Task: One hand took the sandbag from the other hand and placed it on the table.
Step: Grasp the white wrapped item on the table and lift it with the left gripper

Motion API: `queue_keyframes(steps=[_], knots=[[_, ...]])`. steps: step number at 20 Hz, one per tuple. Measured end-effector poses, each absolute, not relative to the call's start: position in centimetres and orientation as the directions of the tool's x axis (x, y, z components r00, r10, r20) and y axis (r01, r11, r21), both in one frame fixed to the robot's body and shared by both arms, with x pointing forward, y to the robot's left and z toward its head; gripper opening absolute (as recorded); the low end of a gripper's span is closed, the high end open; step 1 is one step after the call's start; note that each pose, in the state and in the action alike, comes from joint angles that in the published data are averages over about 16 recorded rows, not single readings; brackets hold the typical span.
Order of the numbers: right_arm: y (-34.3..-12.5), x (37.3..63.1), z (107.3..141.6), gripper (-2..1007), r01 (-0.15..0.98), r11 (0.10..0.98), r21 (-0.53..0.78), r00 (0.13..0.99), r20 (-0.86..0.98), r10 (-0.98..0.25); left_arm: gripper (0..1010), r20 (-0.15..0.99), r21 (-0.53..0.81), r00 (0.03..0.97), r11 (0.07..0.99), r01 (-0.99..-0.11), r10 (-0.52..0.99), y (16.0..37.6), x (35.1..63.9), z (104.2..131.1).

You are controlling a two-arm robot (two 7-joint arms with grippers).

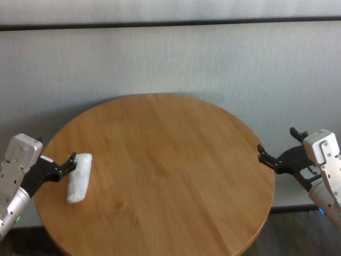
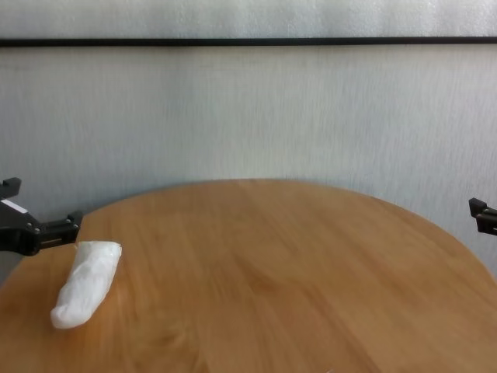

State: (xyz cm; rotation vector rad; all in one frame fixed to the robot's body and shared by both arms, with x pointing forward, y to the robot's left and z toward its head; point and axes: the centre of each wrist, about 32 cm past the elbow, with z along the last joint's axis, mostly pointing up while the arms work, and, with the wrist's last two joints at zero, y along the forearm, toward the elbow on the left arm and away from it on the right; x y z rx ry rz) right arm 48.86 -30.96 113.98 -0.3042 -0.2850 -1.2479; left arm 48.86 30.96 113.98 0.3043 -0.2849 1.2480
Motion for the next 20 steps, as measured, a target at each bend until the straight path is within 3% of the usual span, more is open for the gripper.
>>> queue_keyframes(steps=[20], knots=[[-30.96, 48.86, 113.98, 1005, 0.955, 0.287, -0.070, 0.292, 0.374, -0.880, 1000, 0.338, 0.125, 0.300, 0.273, -0.954, 0.892, 30.44, 48.89, 114.82]])
